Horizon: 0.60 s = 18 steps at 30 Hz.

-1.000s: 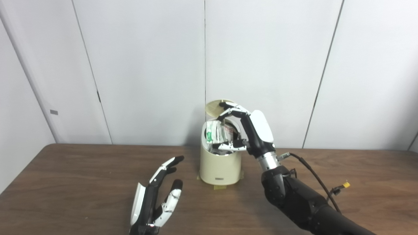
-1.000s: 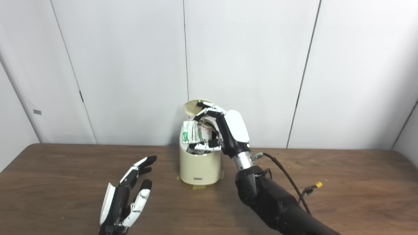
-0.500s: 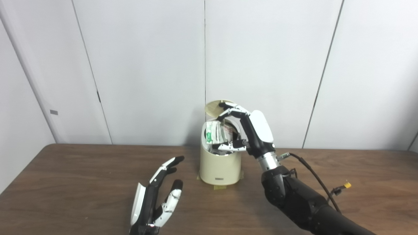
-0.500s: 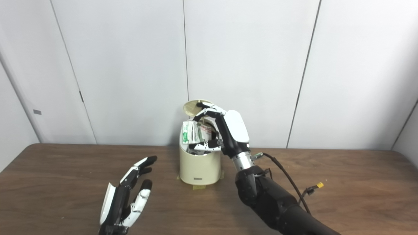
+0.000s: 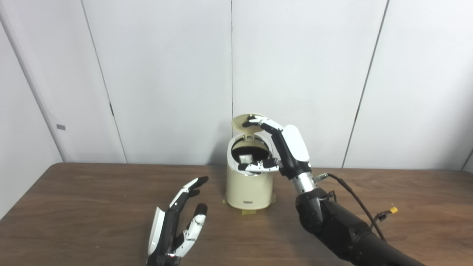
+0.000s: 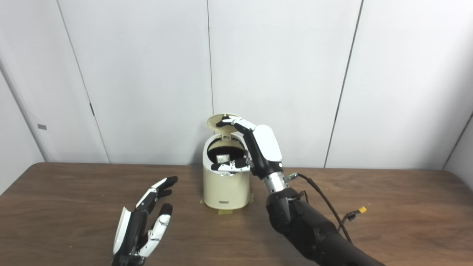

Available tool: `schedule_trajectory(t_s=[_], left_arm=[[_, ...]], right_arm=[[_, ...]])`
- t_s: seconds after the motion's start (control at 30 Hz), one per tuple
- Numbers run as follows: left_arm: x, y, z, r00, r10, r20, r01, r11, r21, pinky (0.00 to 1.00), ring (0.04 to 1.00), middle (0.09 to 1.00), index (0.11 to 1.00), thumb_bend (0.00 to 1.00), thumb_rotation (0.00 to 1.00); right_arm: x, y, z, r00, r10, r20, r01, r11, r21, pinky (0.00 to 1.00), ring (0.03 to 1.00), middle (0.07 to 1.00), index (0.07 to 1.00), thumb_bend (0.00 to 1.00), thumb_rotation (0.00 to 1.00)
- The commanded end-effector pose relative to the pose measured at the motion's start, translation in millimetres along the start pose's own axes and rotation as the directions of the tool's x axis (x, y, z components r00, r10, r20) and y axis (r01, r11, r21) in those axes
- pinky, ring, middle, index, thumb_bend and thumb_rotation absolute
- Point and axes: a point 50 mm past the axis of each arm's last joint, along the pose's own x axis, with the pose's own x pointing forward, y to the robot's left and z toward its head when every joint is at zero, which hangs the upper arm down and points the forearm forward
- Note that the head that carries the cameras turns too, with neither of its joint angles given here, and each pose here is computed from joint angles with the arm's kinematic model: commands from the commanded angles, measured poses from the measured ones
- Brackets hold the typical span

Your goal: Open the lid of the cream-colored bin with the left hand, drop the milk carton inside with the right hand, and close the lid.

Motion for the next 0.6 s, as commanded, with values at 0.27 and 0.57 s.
schedule_trajectory(t_s=[0.27, 0.57], left_arm=[[-57, -12, -23, 0.986, -0.047, -0.161, 0.048, 0.999, 0.002, 0.8, 0.849, 0.835, 0.814, 0.41, 0.76], [-55, -11, -23, 0.986, -0.047, -0.16, 0.047, 0.999, 0.001, 0.8, 0.85, 0.835, 0.814, 0.4, 0.77]], right_arm=[[25, -11, 13, 0.996, -0.064, 0.066, 0.063, 0.998, 0.021, 0.83, 0.907, 0.895, 0.721, 0.91, 0.22], [16, -12, 17, 0.978, -0.206, 0.036, 0.202, 0.976, 0.079, 0.58, 0.594, 0.578, 0.492, 0.53, 0.16]])
